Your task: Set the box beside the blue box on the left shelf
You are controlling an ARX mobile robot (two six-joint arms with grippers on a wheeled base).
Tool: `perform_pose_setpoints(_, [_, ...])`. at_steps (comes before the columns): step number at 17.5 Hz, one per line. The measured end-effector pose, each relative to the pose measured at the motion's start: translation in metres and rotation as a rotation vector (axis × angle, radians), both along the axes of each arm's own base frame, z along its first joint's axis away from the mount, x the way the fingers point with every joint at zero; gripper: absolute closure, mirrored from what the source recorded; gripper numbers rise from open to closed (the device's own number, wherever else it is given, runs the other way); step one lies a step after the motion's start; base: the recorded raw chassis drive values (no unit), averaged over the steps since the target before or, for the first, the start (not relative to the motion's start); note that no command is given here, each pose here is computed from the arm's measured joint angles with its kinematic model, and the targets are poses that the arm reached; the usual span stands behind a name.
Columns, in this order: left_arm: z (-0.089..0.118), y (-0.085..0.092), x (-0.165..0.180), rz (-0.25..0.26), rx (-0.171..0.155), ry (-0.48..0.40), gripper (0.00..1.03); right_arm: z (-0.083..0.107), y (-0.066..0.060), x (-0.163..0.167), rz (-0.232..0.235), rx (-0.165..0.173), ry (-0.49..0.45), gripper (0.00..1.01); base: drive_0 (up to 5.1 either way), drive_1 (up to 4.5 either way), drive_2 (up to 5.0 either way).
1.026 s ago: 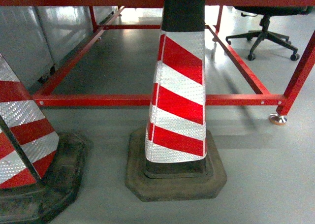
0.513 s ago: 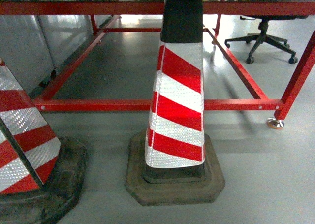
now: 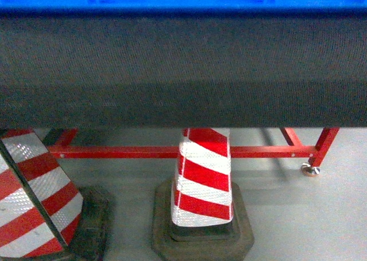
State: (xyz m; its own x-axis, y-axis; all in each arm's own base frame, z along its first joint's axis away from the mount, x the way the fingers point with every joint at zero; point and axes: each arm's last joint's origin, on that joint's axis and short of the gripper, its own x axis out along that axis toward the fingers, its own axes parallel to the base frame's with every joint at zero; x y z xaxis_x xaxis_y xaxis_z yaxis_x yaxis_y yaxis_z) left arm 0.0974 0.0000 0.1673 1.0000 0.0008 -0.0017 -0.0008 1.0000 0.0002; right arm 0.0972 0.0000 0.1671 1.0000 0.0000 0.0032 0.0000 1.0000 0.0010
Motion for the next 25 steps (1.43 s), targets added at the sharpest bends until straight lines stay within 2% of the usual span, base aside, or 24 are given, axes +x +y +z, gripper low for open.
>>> perform_pose_setpoints(25, [0.0002,0.0000,0.0000,0.000,0.000,-0.001,0.05,-0.0001,0.0000,0.0000,0.000,0.002,0.001,0.03,0.0,0.00,0.0])
